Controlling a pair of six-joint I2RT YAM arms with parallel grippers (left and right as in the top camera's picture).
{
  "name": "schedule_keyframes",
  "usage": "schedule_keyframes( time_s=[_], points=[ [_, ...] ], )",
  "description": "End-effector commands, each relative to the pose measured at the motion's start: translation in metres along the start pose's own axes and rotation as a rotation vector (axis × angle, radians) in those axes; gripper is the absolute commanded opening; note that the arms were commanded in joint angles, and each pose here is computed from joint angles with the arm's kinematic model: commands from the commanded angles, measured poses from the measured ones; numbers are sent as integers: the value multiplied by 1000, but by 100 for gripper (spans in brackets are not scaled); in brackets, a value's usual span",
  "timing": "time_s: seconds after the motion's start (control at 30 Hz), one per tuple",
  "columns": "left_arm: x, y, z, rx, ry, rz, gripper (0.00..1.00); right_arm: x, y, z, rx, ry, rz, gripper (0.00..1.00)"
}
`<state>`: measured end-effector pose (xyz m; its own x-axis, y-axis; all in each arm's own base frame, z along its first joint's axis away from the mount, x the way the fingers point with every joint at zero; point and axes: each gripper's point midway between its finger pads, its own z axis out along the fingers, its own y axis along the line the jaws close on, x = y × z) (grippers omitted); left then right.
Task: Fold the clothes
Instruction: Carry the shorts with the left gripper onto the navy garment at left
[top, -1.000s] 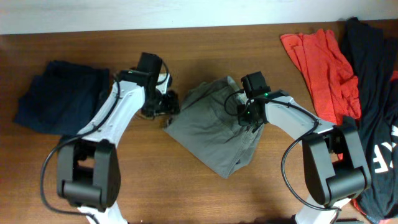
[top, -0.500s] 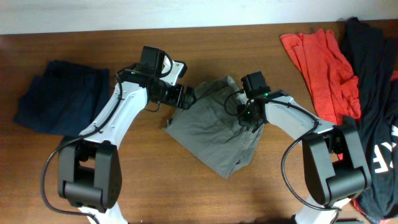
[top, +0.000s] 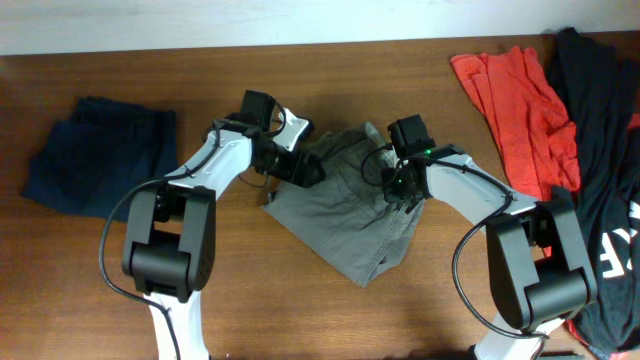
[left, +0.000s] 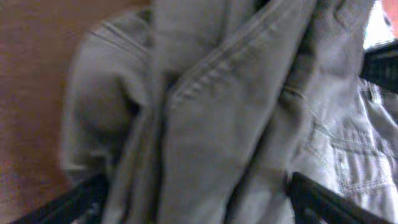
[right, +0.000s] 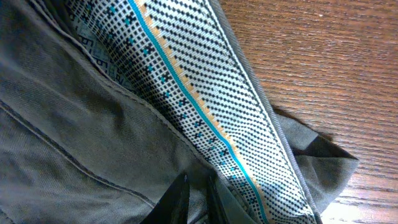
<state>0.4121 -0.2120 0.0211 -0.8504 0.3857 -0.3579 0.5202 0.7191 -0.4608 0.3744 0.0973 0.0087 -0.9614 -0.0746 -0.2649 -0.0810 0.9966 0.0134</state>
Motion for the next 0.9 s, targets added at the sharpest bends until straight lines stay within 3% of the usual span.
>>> schedule_keyframes(
  time_s=[0.0,0.1,0.2,0.3,0.4,0.57,0.7,0.87],
  points=[
    [26,-16,26,78,99,3,75,6,-8,5,26,19,12,16],
    [27,-23,30,84,106,23,45,8,-8,5,27,26,12,16],
    [25,-23,29,82,101,36,0,13,-9,-1,34,56,19,15],
    [23,-14,19,47,112,28,0,1,-10,-27,34,30,22,15],
    [18,30,-25,-159,139,-32,0,-33,-13,-93,27,-90,40,16],
    [3,84,-135,-334,8,-189,1,-55,-34,-194,70,-247,69,17],
    [18,144,-246,-595,-100,-309,0,-45,-43,-232,82,-293,86,17],
    [24,174,-333,-712,-248,-379,1,-35,-45,-235,85,-270,85,17]
  ],
)
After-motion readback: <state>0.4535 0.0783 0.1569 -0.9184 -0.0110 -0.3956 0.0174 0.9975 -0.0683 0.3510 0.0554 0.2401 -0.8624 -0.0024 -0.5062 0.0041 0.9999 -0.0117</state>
